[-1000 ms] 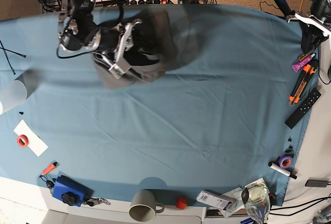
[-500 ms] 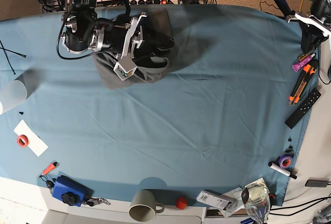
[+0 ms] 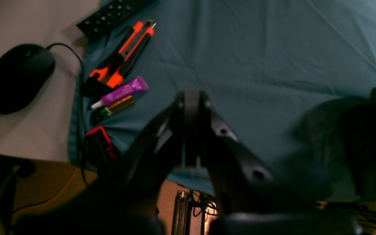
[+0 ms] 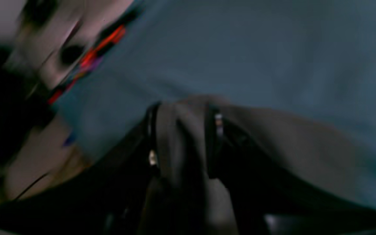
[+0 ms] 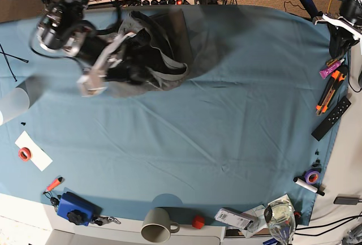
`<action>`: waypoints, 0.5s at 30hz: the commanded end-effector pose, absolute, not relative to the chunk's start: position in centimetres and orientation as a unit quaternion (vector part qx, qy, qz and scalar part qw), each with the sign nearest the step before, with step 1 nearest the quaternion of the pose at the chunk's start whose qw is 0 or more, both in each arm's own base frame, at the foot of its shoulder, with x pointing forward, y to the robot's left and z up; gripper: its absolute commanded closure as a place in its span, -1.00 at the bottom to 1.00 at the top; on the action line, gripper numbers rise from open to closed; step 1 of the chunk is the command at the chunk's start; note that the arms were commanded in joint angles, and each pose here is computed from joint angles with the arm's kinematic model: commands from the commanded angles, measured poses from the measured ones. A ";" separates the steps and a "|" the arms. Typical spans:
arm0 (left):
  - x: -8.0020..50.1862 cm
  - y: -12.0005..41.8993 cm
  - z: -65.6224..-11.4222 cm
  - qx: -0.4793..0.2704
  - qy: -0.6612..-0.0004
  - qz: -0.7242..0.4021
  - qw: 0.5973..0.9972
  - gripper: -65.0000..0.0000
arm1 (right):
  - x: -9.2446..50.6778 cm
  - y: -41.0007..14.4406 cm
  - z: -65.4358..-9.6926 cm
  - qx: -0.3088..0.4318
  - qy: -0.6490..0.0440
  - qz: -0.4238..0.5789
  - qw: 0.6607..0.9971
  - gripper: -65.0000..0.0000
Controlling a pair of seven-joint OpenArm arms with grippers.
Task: Fold the T-shirt properly
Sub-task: 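Press the folded bundle flat and release with the right gripper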
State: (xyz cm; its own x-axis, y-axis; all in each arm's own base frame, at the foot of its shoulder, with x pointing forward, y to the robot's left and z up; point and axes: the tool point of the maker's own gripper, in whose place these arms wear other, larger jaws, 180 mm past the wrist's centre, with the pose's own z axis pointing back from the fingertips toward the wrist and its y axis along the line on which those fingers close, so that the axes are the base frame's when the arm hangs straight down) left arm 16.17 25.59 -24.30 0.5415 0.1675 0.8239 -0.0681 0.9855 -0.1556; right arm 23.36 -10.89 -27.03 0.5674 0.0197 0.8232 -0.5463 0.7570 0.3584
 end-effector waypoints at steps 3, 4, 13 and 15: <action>16.6 25.2 -23.2 -0.057 -0.494 0.058 0.865 1.00 | 23.2 -13.7 -28.0 0.251 -0.424 0.160 0.856 0.52; 16.6 25.2 -23.2 -0.057 -0.495 0.058 0.865 1.00 | 22.7 -14.2 -28.9 0.245 -0.408 0.159 0.865 0.52; 16.8 24.7 -22.8 -0.074 -0.504 0.056 0.859 1.00 | 19.0 -10.3 -33.3 0.310 -0.307 0.199 0.877 0.52; 16.9 24.7 -22.7 -0.074 -0.506 0.056 0.858 1.00 | 18.1 -9.0 -33.6 0.326 -0.292 0.211 0.874 0.52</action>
State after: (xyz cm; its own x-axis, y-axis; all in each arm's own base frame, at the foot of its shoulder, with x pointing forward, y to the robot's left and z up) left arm 16.47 25.00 -23.84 0.5195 0.1840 0.8344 -0.0456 0.9811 -0.1880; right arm 17.71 -9.03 -34.48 0.7599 0.1932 0.6206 -0.5466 0.7067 0.4492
